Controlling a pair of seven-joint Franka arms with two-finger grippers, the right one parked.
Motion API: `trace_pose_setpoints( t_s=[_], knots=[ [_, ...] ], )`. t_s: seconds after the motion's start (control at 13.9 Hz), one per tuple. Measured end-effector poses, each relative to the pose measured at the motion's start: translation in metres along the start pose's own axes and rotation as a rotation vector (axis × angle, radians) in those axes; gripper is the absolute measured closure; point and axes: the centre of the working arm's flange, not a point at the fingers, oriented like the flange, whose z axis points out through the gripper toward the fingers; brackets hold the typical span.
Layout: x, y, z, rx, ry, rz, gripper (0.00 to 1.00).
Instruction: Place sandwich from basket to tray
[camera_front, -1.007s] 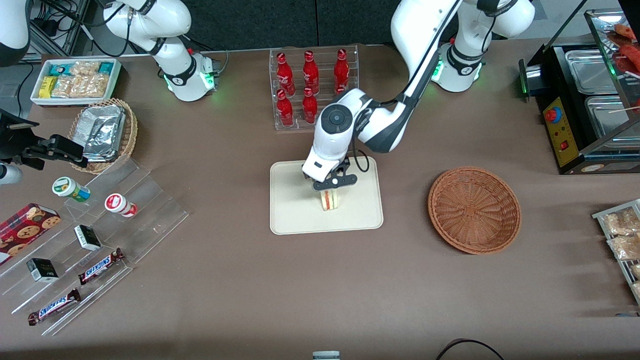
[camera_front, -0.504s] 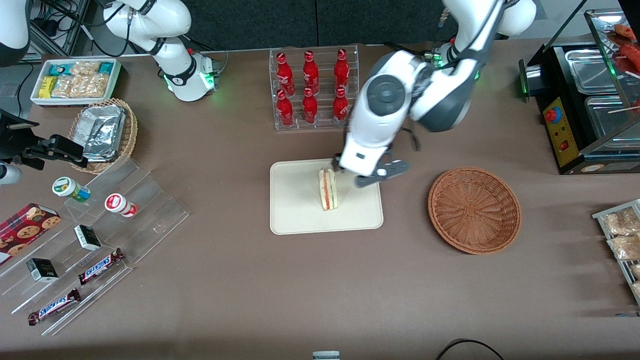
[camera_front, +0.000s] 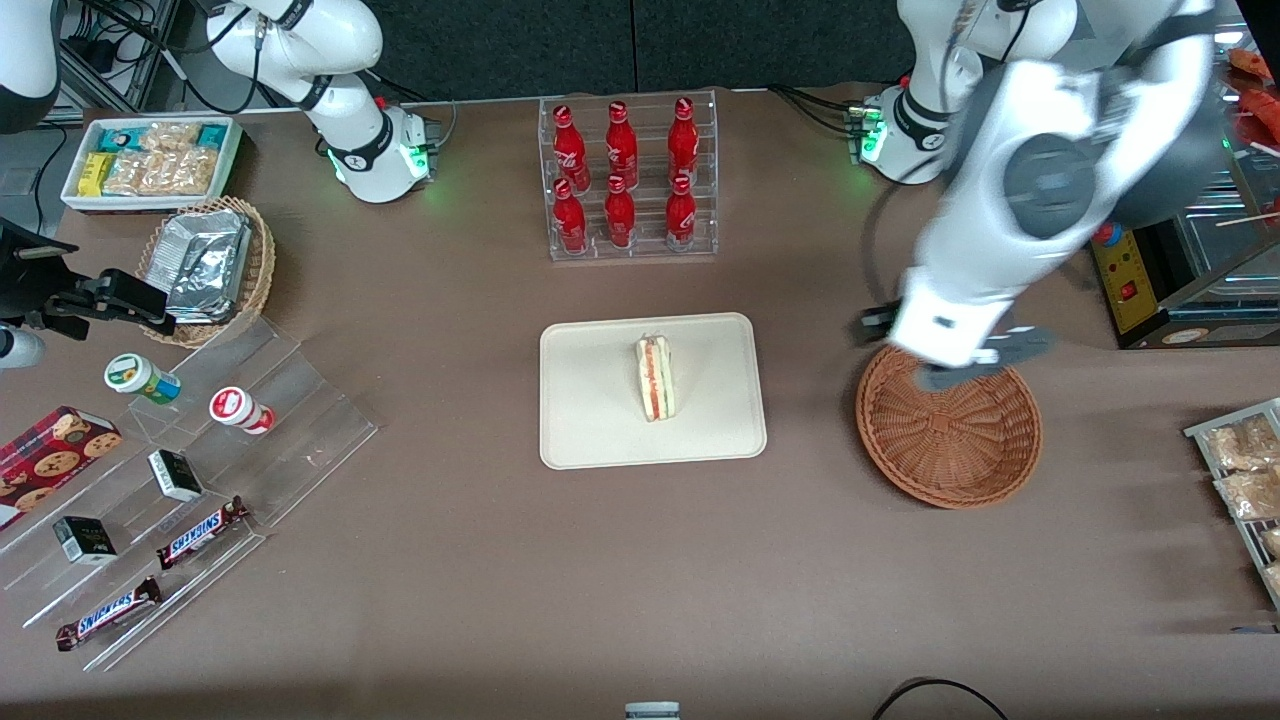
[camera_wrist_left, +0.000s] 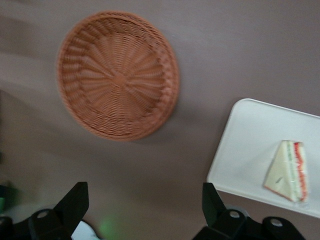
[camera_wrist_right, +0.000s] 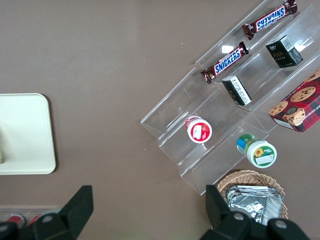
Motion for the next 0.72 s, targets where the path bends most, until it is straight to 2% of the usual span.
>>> trace_pose_setpoints(
  t_s=[0.14, 0.36, 0.5, 0.72],
  knots=[
    [0.011, -0.069, -0.022, -0.018, -0.020, 0.033, 0.00],
    [0.016, -0.143, -0.040, -0.048, -0.026, 0.132, 0.00],
    [0.012, -0.166, -0.042, -0.058, -0.036, 0.209, 0.00],
    [-0.011, -0.163, -0.046, -0.056, -0.050, 0.272, 0.00]
  ],
)
